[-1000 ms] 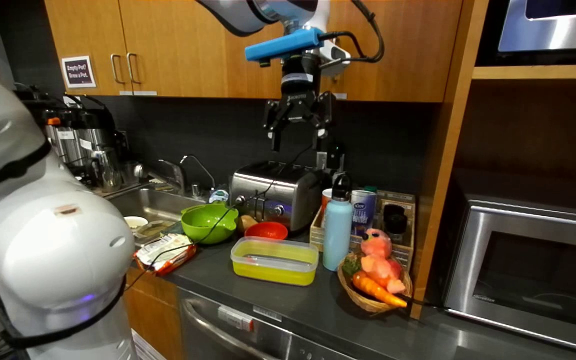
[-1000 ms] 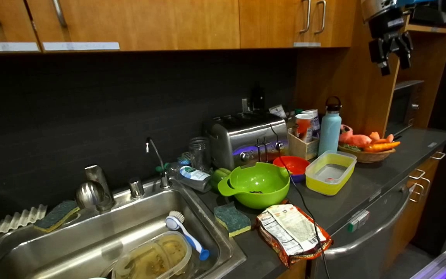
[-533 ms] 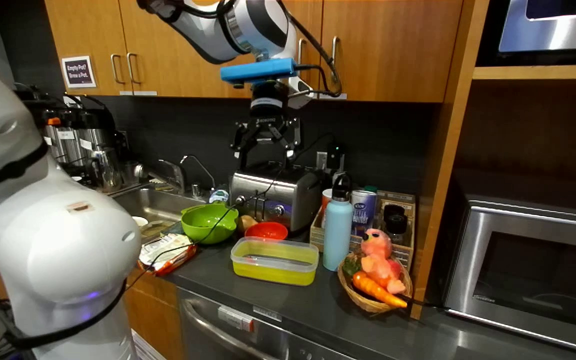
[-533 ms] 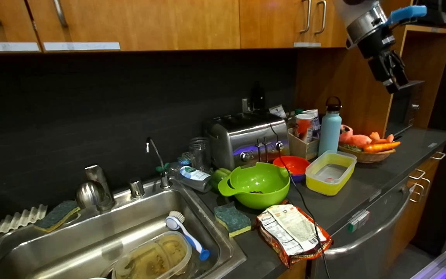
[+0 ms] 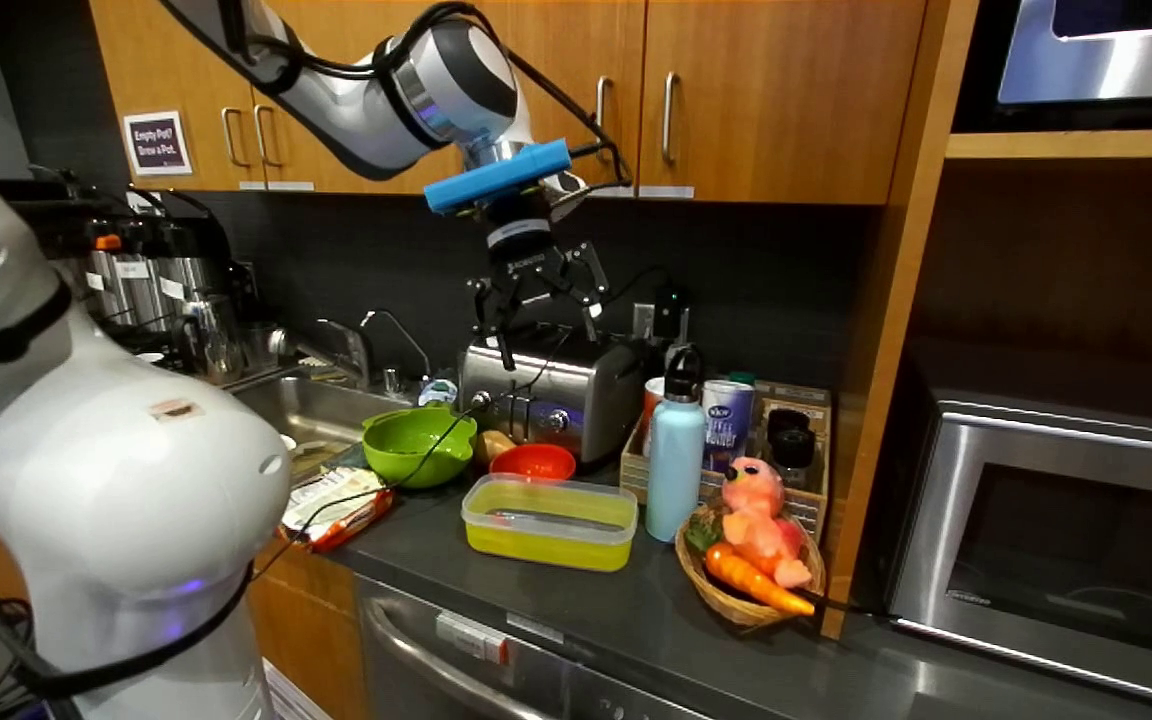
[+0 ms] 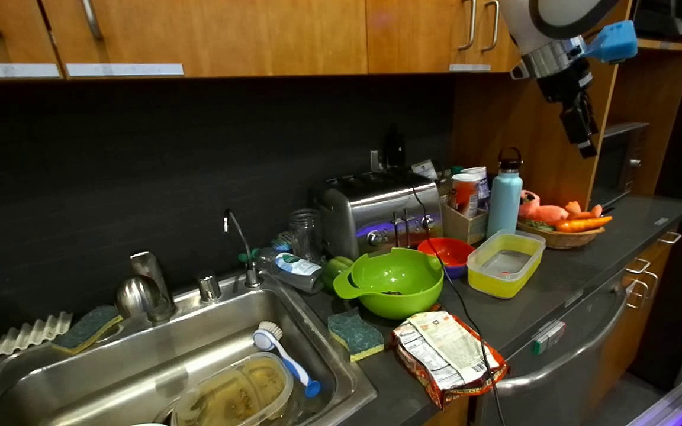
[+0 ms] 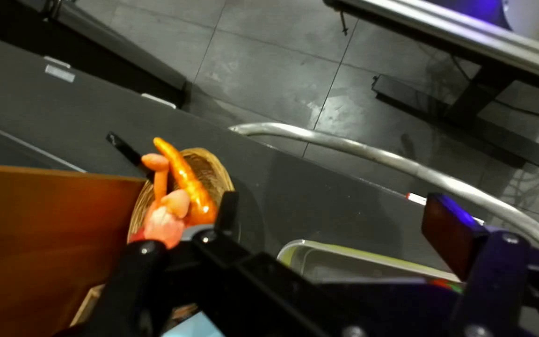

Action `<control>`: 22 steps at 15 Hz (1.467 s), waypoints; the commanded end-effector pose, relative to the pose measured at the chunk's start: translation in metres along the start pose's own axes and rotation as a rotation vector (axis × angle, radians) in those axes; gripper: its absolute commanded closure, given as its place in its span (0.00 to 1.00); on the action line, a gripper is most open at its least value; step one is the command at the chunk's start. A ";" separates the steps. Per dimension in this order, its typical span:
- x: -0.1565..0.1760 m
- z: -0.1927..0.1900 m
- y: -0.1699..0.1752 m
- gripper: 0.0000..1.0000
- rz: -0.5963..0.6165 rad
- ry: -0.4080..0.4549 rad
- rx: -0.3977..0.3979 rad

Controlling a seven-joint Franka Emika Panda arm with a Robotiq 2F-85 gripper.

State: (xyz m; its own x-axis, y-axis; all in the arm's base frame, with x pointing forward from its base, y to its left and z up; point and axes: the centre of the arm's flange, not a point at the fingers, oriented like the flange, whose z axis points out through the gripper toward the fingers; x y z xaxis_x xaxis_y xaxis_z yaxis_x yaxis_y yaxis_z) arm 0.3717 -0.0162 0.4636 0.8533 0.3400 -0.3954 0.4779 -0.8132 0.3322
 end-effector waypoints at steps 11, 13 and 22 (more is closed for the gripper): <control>-0.042 -0.023 -0.012 0.00 -0.504 0.193 0.295; -0.037 -0.016 -0.017 0.00 -0.456 0.196 0.267; -0.027 0.002 -0.015 0.00 -0.530 0.260 0.239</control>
State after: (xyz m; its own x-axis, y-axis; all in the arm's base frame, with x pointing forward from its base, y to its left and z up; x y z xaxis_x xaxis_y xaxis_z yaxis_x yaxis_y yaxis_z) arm 0.3374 -0.0174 0.4825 0.5887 0.7648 -0.2618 0.7779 -0.6241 -0.0739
